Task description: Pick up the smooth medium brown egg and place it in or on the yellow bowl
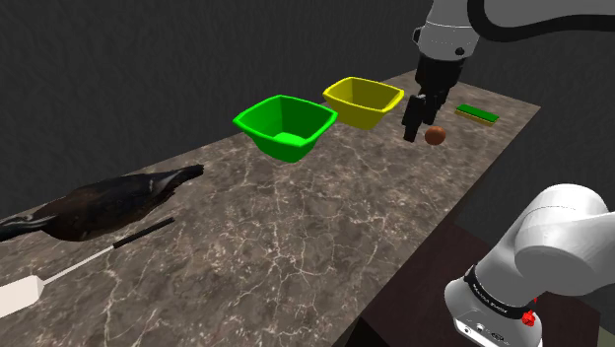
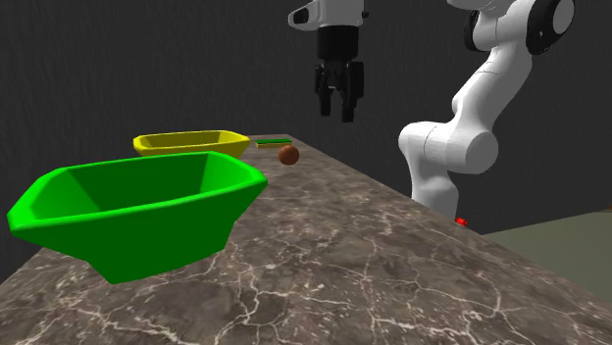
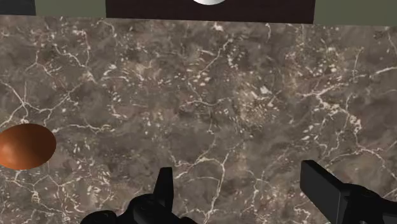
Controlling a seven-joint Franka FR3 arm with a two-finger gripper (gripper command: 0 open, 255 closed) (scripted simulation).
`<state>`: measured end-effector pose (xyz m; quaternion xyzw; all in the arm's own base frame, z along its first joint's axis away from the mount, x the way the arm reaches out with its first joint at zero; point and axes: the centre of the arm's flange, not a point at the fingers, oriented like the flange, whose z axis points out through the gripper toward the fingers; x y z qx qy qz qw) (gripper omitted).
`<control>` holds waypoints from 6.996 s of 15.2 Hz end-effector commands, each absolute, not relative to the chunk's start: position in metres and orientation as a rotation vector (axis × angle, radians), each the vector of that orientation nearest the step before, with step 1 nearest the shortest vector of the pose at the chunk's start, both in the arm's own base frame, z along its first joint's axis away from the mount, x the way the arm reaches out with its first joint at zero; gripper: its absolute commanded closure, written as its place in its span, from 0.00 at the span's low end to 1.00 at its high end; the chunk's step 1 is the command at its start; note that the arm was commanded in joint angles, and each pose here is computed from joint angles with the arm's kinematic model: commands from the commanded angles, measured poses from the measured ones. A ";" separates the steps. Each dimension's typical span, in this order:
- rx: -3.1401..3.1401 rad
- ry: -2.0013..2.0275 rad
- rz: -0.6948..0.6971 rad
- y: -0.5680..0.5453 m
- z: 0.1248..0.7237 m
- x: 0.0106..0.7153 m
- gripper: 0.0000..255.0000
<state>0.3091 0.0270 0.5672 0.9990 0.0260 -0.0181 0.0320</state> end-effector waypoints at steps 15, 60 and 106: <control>2.929 -0.569 -0.002 -0.127 0.502 0.345 0.00; 2.819 -0.844 0.022 -0.209 0.507 0.338 1.00; 2.819 -0.844 0.022 -0.152 0.585 0.594 1.00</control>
